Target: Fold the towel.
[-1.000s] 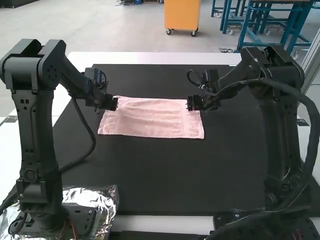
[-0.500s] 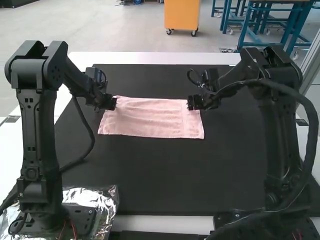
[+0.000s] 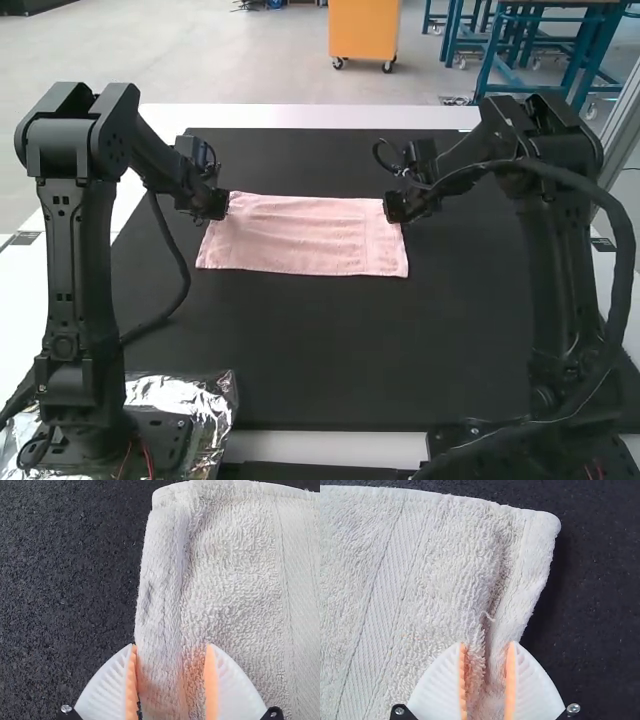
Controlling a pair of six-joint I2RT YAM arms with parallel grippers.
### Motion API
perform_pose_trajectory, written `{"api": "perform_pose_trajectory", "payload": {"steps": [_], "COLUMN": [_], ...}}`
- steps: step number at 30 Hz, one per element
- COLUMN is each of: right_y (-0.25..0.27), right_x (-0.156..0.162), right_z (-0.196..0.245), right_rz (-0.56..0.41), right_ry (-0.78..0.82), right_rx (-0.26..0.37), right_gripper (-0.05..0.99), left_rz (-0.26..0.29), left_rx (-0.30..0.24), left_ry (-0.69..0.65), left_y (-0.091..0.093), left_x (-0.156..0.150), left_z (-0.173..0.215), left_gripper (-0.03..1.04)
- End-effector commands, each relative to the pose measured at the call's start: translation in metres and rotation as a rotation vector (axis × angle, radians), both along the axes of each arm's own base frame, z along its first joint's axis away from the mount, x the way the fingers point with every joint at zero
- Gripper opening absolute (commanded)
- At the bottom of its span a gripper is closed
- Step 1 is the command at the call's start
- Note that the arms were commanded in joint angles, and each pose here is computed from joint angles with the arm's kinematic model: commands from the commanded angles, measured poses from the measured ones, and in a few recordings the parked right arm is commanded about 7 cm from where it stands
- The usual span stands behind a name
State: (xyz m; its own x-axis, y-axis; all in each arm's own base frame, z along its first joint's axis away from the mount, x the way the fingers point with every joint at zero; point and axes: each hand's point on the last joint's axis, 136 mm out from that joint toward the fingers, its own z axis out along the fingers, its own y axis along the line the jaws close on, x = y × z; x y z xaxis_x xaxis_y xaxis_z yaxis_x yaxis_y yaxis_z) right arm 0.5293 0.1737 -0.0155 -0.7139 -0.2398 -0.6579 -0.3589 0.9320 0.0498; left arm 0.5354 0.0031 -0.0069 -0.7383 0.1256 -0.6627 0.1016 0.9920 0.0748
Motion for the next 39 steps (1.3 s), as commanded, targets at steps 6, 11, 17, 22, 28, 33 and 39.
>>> {"api": "perform_pose_trajectory", "payload": {"steps": [6, 11, 17, 22, 28, 33, 39], "right_y": [-0.003, 0.002, 0.006, 0.004, -0.007, -0.015, -0.018], "right_x": [-0.012, -0.005, -0.013, -0.026, -0.042, -0.061, -0.085], "right_z": [0.0, 0.037, 0.066, 0.079, 0.089, 0.089, 0.096], "right_rz": [0.013, -0.001, 0.008, 0.013, 0.011, 0.009, 0.02], "right_ry": [0.035, -0.018, -0.026, -0.034, -0.026, -0.008, -0.002], "right_rx": [0.019, 0.072, 0.124, 0.134, 0.151, 0.159, 0.171], "right_gripper": [-0.02, -0.02, -0.03, -0.03, -0.03, -0.03, -0.03], "left_rz": [0.023, 0.039, 0.013, -0.019, -0.029, -0.034, -0.036], "left_rx": [-0.06, -0.1, -0.134, -0.161, -0.168, -0.172, -0.178], "left_ry": [0.022, -0.01, -0.026, -0.036, -0.044, -0.05, -0.065], "left_y": [0.011, 0.02, 0.016, 0.008, 0.004, 0.001, -0.002], "left_x": [-0.008, -0.006, -0.014, -0.028, -0.046, -0.066, -0.087], "left_z": [-0.011, 0.012, 0.036, 0.048, 0.059, 0.066, 0.078], "left_gripper": [0.02, 0.02, 0.02, 0.02, 0.02, 0.02, 0.02]}}
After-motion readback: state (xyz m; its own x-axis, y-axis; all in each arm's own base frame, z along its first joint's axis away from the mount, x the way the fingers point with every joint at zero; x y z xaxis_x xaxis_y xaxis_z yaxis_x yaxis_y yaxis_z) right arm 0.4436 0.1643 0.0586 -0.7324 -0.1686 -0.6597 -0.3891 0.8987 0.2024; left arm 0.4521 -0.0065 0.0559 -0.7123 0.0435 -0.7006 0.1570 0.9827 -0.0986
